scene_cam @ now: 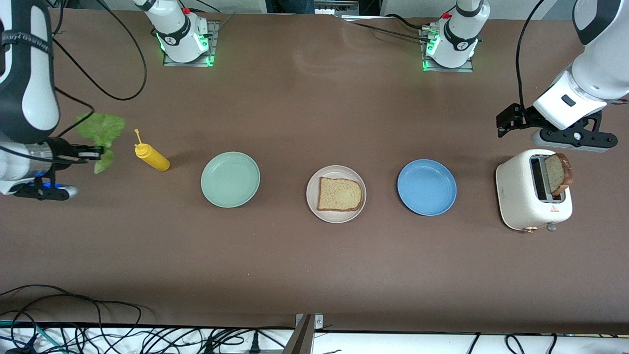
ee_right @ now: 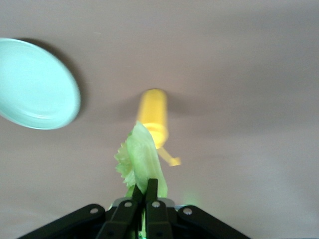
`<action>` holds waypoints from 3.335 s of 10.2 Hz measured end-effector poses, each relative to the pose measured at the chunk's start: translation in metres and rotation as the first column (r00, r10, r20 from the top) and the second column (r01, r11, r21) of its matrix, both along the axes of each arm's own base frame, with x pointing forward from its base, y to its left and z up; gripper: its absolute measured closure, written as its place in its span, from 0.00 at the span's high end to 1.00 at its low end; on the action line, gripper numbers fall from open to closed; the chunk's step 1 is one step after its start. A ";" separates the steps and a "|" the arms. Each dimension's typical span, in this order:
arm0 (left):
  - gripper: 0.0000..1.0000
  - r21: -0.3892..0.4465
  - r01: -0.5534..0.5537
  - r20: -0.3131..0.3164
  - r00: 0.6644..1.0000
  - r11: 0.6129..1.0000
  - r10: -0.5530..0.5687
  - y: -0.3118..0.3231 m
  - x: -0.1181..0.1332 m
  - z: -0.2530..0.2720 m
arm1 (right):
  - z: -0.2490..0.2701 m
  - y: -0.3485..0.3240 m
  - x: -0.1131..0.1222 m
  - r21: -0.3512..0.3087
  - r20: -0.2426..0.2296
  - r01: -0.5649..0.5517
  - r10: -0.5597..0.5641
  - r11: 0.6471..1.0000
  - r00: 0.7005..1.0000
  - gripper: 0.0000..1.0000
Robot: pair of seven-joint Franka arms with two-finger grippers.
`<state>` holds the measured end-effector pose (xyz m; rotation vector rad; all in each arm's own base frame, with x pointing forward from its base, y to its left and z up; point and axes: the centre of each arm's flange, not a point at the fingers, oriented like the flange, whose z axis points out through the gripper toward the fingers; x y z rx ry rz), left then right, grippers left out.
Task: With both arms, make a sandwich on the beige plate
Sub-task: 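Carry the lettuce leaf with the right gripper to the beige plate, then lower the lettuce onto the bread and open the right gripper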
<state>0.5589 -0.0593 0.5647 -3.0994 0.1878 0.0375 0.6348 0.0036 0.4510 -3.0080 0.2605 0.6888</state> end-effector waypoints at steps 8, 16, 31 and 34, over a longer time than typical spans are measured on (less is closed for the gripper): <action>1.00 0.000 0.000 -0.002 1.000 1.000 0.000 0.000 0.000 -0.001 | -0.034 0.304 -0.002 0.063 -0.003 0.650 -0.651 0.757 0.759 0.04; 1.00 0.000 -0.001 -0.003 1.000 1.000 0.001 0.001 0.000 -0.001 | -0.191 0.459 -0.019 0.263 0.091 0.866 -0.905 0.425 0.416 0.04; 1.00 0.000 -0.001 -0.003 1.000 1.000 0.001 0.001 0.000 -0.001 | -0.241 0.484 -0.033 0.213 0.042 0.902 -0.926 0.375 0.375 0.22; 1.00 0.000 -0.001 -0.003 1.000 1.000 0.001 0.001 0.000 -0.001 | -0.234 0.485 -0.029 0.228 0.036 0.901 -0.928 0.370 0.372 0.66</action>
